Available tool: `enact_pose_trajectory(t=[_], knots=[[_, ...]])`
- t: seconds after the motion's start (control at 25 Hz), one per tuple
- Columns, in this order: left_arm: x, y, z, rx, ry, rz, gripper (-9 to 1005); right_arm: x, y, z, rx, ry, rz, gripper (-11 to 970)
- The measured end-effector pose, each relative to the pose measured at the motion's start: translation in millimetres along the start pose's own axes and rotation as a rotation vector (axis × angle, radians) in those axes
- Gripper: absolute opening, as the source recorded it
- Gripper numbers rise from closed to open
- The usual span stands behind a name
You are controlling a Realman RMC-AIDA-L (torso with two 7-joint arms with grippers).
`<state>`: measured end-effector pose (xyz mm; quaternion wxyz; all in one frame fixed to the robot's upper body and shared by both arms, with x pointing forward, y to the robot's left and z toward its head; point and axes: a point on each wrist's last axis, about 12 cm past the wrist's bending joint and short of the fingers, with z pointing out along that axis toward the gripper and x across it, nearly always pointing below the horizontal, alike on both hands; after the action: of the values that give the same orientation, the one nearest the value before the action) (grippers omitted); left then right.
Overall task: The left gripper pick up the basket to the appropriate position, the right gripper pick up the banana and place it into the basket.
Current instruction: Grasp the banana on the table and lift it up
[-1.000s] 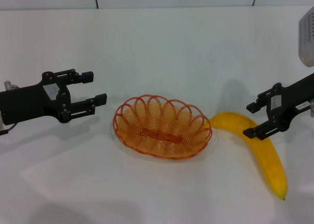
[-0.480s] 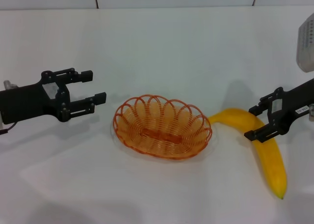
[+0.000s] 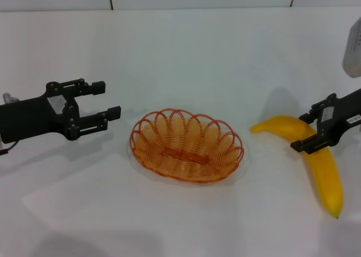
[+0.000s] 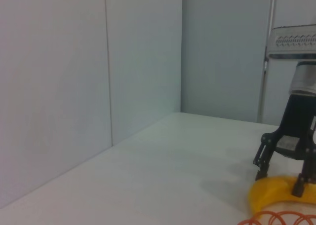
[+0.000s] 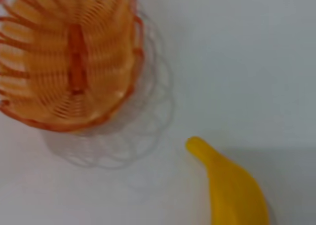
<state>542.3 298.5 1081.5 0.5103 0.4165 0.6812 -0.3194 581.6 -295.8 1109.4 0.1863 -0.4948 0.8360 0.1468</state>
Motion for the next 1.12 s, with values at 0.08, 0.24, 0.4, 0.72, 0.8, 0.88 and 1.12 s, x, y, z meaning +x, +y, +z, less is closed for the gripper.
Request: enact_pose_trajectory(t=[0.08,0.24,0.4,0.72,0.8,0.88,1.12], knots=[[0.1,0.0,-0.1,0.000,0.000,0.000,680,0.8,-1.5,-0.3,0.012,0.003,0.005,752],[0.6,-0.3,-0.5,-0.001,0.001,-0.003,680,1.0,-3.6,-3.1,0.025,-0.005,0.013,746],[0.5,0.0,-1.0,-0.002,0.001,-0.002,680,2.2,-6.0,-6.2,0.035,-0.002,0.028,741],[-0.2,0.4,-0.5,0.000,0.000,0.000,680,7.8,-8.0,-7.7,0.045,0.028,0.043,729],[-0.5,0.5,-0.3,0.001,0.000,0.001,680,7.7,-8.1,-7.6,0.045,0.028,0.043,727],[-0.6,0.5,-0.3,0.001,0.000,0.001,679,7.5,-8.1,-7.5,0.045,0.028,0.048,724],[-0.2,0.3,-0.6,0.001,0.000,0.001,679,6.2,-9.2,-8.8,0.052,0.026,0.059,715]])
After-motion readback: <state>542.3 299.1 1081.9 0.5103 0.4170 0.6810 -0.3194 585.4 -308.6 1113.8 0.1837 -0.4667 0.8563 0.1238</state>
